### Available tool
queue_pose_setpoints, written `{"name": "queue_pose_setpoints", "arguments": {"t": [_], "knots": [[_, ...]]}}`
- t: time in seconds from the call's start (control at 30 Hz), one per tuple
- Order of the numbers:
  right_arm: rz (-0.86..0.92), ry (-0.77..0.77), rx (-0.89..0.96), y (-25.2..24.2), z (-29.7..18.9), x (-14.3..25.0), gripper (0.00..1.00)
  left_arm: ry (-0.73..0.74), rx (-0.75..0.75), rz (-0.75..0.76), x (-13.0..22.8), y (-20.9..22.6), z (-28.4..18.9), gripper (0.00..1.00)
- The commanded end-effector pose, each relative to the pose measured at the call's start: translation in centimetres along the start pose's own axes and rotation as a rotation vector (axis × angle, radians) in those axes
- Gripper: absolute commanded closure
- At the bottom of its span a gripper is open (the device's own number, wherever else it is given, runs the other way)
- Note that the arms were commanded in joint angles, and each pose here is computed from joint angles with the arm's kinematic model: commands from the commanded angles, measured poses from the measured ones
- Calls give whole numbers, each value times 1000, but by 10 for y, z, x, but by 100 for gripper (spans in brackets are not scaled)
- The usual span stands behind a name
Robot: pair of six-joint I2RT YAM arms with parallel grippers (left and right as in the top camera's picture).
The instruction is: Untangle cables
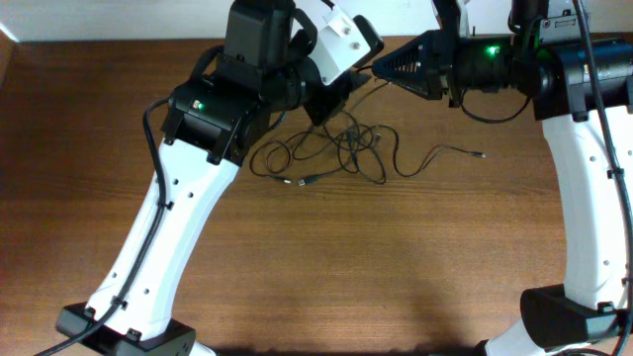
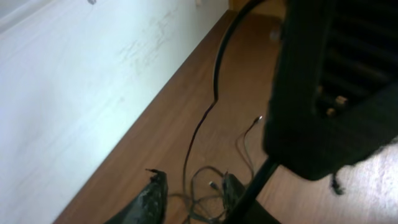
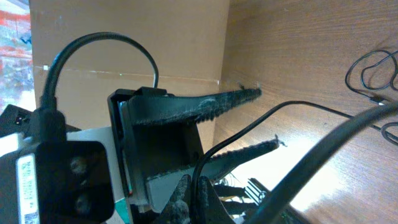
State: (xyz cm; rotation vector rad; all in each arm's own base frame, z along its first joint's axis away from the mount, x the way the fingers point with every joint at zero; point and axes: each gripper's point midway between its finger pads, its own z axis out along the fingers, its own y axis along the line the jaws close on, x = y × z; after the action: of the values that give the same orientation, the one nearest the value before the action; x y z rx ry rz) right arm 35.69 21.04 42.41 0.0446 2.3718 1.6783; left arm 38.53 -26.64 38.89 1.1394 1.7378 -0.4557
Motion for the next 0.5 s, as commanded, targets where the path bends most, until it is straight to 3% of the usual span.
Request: {"name": "queue_pose_setpoints", "arguments": {"t": [0.0,0.07,0.13,0.2,0.23,0.37,0.4,0.47], "knots": [[-12,18,-21,6,1,5,96,-20,36,5,-3,-6,1,84],[-13,17,-21,6,1,5,96,-21,36,5,-3,-5,1,100],[-13,-2,2,2,1,1,96,-20,36,0,-3,-6,1,100],[-16,-42,48,-6,0,-6,81,-20,36,-39,-4,-5,1,100],[-18,-66,75,-11,0,-10,69,-20,37,-61,-4,-5,1,100],[-63,-99,118,-18,-1,-16,69,-25,35,-121,-5,-5,1,100],[-77,-105,128,-19,-2,-17,64,-32,32,-138,-7,-4,0,100],[-132,-123,170,-26,-3,-21,32,-63,19,-183,-15,-1,-3,100]]}}
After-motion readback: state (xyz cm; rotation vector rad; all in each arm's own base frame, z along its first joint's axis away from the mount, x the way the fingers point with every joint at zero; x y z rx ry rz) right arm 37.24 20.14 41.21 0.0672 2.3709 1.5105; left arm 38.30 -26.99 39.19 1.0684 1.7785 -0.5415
